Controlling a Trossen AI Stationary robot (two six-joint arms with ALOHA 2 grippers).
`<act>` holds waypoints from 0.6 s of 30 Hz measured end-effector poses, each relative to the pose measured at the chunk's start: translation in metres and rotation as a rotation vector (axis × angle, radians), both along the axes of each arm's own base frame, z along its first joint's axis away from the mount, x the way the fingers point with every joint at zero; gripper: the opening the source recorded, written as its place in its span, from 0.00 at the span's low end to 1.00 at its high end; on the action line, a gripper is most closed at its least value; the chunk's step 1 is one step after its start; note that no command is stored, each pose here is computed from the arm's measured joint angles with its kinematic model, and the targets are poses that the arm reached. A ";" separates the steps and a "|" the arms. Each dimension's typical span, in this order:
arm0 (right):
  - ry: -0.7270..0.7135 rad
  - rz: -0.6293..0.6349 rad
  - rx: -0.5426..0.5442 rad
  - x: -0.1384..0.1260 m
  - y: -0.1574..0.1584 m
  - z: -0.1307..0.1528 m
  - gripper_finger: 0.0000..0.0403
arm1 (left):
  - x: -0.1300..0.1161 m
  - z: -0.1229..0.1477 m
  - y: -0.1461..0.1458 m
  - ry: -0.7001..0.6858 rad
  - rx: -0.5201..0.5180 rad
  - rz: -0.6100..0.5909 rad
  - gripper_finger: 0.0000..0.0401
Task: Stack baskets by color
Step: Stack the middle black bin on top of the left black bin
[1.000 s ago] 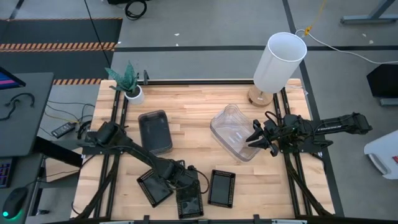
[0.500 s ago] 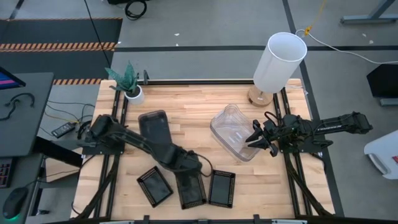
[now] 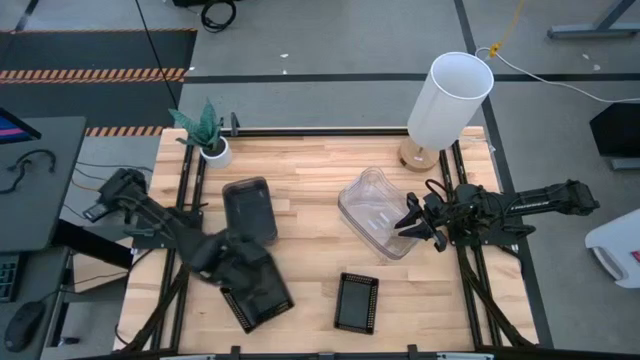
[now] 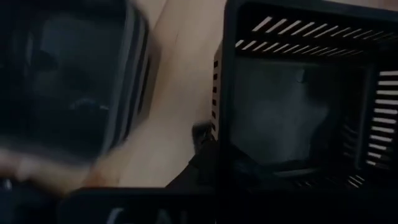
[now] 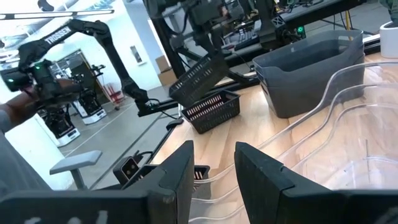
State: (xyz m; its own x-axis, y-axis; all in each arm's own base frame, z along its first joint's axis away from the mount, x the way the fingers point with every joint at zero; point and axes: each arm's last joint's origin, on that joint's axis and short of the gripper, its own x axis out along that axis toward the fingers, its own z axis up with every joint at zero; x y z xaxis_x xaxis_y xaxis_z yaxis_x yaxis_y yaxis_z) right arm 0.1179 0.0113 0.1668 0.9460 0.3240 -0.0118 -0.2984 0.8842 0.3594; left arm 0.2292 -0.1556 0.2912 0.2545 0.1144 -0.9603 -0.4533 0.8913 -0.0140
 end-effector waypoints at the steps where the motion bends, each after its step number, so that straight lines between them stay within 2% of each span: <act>1: -0.002 0.000 0.000 0.000 0.000 0.000 0.30 | -0.007 -0.003 -0.001 0.005 0.000 0.017 0.01; 8: -0.006 0.000 0.000 0.000 0.000 0.001 0.30 | -0.029 -0.022 -0.011 0.069 -0.022 0.049 0.01; 11: -0.006 0.000 0.000 0.000 0.000 0.001 0.30 | -0.029 -0.028 -0.014 0.078 -0.077 0.061 0.01; 18: -0.006 0.000 0.000 0.000 0.000 0.001 0.30 | -0.028 -0.050 -0.015 0.062 -0.105 0.079 0.02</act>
